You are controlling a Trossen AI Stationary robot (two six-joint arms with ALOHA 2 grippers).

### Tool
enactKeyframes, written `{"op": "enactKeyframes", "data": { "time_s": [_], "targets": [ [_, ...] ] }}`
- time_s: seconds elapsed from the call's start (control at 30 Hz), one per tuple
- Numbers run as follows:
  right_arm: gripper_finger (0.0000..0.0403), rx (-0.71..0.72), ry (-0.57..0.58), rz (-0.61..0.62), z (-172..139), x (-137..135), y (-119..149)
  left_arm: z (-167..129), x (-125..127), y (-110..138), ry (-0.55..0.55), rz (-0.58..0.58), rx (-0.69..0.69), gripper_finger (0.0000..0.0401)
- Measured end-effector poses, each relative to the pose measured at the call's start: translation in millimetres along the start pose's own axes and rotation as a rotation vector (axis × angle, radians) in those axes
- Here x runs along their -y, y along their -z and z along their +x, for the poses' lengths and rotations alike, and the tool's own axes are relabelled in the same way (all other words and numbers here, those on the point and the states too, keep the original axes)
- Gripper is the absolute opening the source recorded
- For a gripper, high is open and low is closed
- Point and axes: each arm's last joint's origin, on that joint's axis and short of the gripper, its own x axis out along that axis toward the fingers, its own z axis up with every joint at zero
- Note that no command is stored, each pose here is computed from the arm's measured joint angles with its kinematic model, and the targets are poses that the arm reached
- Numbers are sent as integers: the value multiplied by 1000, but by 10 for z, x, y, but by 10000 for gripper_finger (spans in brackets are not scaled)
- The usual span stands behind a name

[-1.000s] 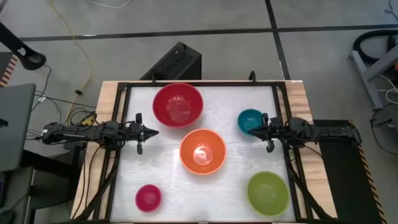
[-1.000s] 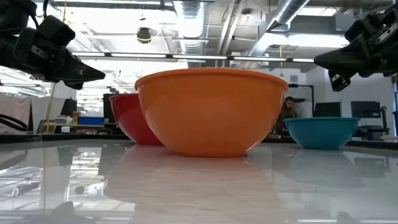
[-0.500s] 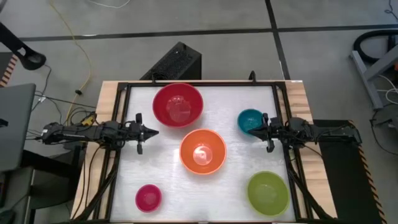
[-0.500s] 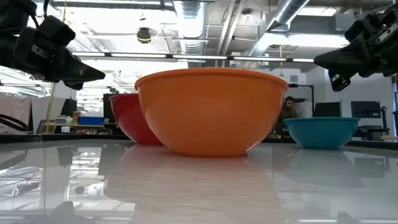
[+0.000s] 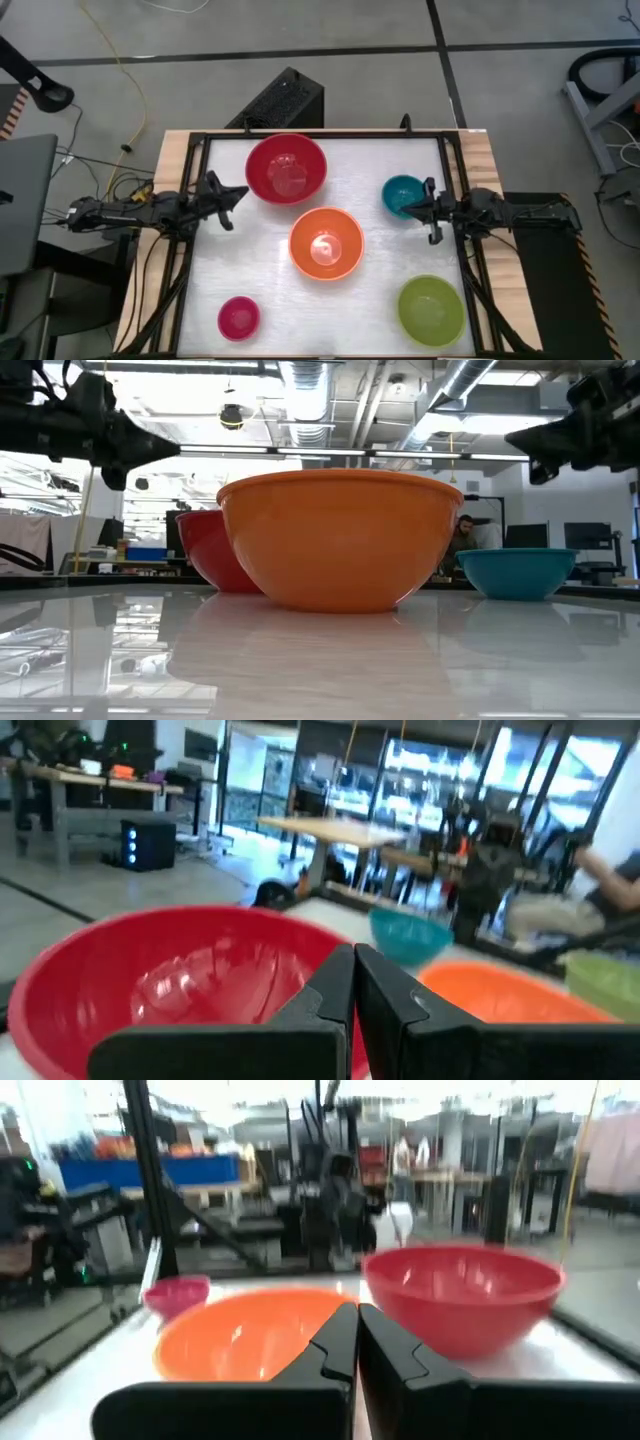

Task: Nest bowls inside each other
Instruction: Stack the orange bowl on top of the red bowl

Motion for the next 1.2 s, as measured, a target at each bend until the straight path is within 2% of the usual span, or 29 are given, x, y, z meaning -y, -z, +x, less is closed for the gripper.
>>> {"op": "enactKeyframes", "data": {
  "time_s": [0.1, 0.27, 0.43, 0.67, 0.9, 1.03, 1.2],
  "targets": [
    [33, 23, 2, -2, 0, 0, -33, -1, 8, -47, 10, -3, 45, 0],
    [33, 188, 75, 40, -20, 16, -206, -6, 6, -116, -9, -42, 112, 0],
    [33, 198, 116, 93, -6, 27, -241, -4, 12, -126, 4, -25, 121, 0],
    [47, 36, 158, 148, 201, 34, -264, 62, 53, -92, 27, 139, 37, 0],
    [67, -138, 172, 153, 710, 4, -572, 161, 121, -215, 17, 259, -109, 0],
    [87, -327, 213, 134, 1060, 27, -717, 156, 120, -227, 10, 270, -185, 10],
    [144, -577, 245, 111, 1507, 41, -768, 145, 115, -214, 14, 245, -220, 60]
  ]
}}
